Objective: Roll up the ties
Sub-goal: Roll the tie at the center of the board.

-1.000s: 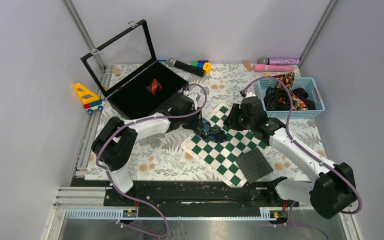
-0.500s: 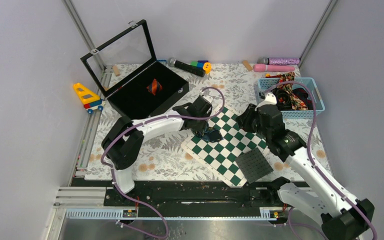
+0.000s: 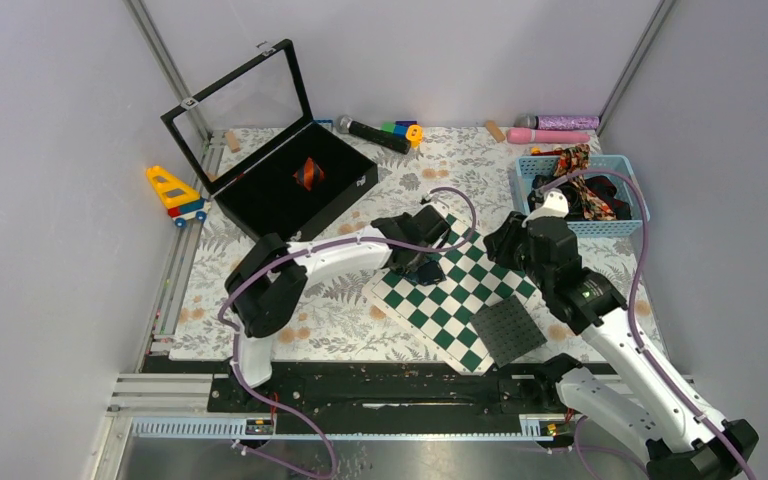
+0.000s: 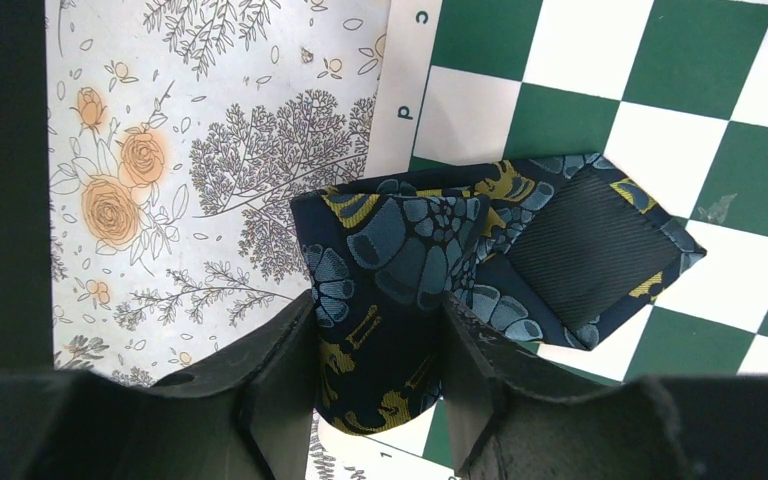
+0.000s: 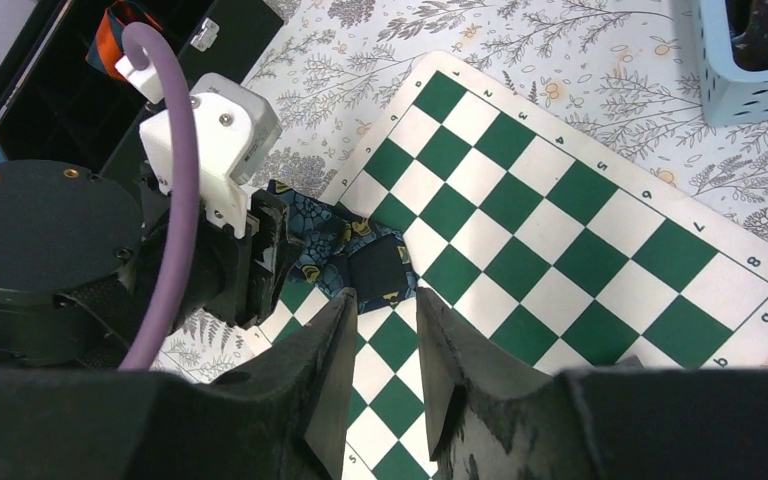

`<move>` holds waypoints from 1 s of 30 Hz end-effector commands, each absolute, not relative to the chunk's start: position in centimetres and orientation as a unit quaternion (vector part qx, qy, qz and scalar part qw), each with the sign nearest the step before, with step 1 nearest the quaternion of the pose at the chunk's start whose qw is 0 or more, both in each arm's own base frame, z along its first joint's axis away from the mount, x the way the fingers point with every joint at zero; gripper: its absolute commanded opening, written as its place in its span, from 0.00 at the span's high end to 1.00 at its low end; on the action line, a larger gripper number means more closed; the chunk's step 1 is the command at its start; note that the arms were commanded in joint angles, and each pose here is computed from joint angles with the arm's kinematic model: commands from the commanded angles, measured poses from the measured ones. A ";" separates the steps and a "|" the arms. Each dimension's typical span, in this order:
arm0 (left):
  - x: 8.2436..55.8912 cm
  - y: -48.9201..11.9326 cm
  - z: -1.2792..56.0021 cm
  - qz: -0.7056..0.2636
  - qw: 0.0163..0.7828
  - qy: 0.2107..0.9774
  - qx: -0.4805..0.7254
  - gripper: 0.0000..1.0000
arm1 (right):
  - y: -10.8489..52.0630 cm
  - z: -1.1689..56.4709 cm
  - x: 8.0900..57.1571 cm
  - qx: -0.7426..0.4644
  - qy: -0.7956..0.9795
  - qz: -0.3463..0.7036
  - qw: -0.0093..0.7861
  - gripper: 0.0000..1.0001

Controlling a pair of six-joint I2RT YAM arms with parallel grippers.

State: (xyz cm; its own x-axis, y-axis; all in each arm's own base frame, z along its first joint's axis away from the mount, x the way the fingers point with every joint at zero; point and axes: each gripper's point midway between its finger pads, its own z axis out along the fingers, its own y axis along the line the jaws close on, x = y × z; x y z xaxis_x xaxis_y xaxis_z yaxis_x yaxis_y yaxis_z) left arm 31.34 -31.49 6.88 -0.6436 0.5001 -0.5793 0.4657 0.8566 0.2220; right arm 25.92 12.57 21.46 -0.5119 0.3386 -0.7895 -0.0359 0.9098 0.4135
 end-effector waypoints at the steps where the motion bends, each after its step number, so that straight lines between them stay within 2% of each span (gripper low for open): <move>1: 32.0 -30.6 7.3 0.087 0.338 0.895 0.277 0.57 | 11.4 22.9 25.9 0.100 0.834 0.182 0.511 0.64; 15: 31.6 -32.6 6.8 0.137 0.342 0.883 0.289 0.55 | 9.3 26.1 24.2 0.111 0.810 0.173 0.550 0.64; 25: 30.4 -34.1 6.6 0.150 0.341 0.878 0.302 0.43 | 7.4 30.3 22.4 0.119 0.777 0.174 0.593 0.64; 30: 29.7 -35.6 6.8 0.135 0.340 0.878 0.308 0.41 | 7.0 30.9 21.9 0.119 0.771 0.175 0.601 0.64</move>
